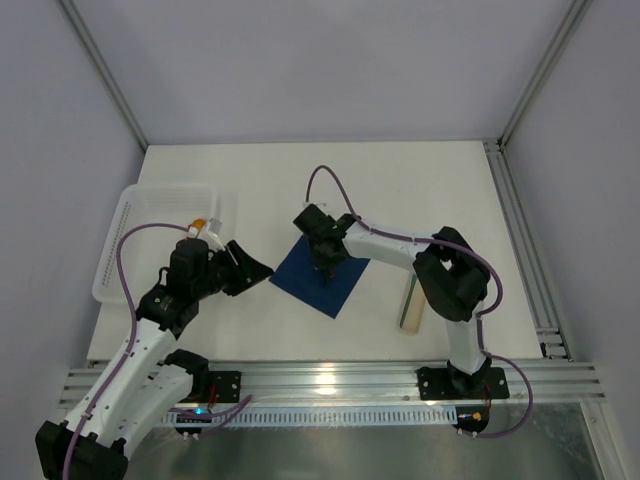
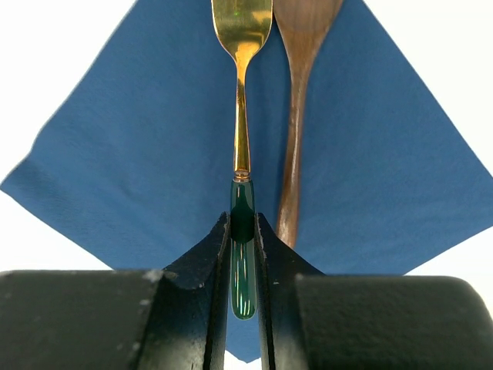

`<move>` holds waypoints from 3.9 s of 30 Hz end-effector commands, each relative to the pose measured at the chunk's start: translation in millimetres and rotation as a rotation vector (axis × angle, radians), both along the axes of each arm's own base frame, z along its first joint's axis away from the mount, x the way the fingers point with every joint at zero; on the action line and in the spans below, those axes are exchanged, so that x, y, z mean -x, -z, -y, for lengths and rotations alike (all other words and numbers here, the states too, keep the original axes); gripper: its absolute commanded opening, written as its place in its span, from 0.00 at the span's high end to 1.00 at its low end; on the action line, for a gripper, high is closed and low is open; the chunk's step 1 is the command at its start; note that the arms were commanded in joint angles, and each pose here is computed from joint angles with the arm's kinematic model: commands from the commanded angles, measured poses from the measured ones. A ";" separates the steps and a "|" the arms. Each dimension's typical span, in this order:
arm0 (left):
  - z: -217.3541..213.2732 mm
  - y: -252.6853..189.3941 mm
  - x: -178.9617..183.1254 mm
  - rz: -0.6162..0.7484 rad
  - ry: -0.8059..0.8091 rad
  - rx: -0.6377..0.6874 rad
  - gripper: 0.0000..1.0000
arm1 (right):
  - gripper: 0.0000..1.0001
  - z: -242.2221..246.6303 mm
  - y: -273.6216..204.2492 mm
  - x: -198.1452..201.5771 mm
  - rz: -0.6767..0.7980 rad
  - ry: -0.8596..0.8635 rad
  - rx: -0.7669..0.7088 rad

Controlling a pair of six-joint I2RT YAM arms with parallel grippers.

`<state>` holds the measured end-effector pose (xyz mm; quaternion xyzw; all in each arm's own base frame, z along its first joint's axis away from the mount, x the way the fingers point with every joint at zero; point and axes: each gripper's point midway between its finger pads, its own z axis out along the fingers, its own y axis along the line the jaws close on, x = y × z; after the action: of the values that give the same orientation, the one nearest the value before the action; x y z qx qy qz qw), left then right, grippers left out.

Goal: Place the utensils on the paper napkin and roll it up
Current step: Adjust the utensils on the napkin, then pick up the utensils from the container.

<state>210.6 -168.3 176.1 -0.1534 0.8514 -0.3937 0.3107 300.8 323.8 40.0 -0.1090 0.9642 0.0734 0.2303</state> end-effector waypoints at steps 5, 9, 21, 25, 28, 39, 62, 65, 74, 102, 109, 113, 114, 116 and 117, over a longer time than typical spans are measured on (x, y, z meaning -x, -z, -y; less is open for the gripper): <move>2.6 -5.3 2.6 0.020 0.023 0.009 0.58 | 0.97 -10.0 -15.8 -8.8 0.059 0.012 -0.048; 1.5 -5.7 3.3 0.023 0.020 0.006 0.58 | 0.96 -11.7 -13.3 -11.0 0.065 0.002 -0.040; 1.1 -4.6 4.5 0.020 0.020 0.005 0.57 | 0.97 -14.4 -3.7 -18.1 0.063 0.003 -0.017; 0.6 -3.8 4.7 0.020 0.020 0.002 0.57 | 0.96 -15.4 -2.7 -18.6 0.061 0.004 -0.019; 0.5 -4.0 5.0 0.019 0.020 0.001 0.57 | 0.96 -16.3 -4.8 -18.4 0.063 0.001 -0.027; 0.5 -3.7 5.3 0.020 0.019 0.003 0.57 | 0.64 -18.1 -28.3 -21.0 0.105 -0.010 -0.055; 6.5 -9.9 2.0 0.028 0.043 0.023 0.56 | 0.66 188.3 -68.0 32.0 0.121 0.371 0.063; 8.0 -9.6 1.5 0.025 0.048 0.029 0.57 | 0.66 206.1 -55.2 47.8 0.093 0.419 0.092; 8.7 -8.3 1.8 0.019 0.056 0.026 0.57 | 0.66 227.7 -36.7 73.5 0.070 0.535 0.096; 8.3 -11.2 1.2 0.019 0.062 0.012 0.56 | 0.74 225.5 10.2 65.7 0.014 0.593 -0.024; 8.6 -11.7 1.2 0.017 0.062 0.015 0.56 | 0.74 233.5 23.0 68.0 -0.011 0.610 -0.002; 8.4 -10.4 1.3 0.013 0.060 0.014 0.56 | 0.74 238.5 33.3 73.1 -0.044 0.613 0.028; 8.5 -10.8 1.6 0.014 0.061 0.016 0.56 | 0.75 239.2 34.1 73.7 -0.046 0.615 0.030; 8.3 -10.9 1.8 0.014 0.058 0.017 0.56 | 0.78 241.7 35.5 74.3 -0.050 0.615 0.044; 8.1 -11.2 1.6 0.013 0.056 0.018 0.56 | 0.79 242.5 35.7 75.3 -0.052 0.614 0.049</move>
<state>206.1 -173.4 170.5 -0.1455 0.8585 -0.3991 0.2873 230.4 88.8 14.6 0.1857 0.9561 -0.0006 0.2265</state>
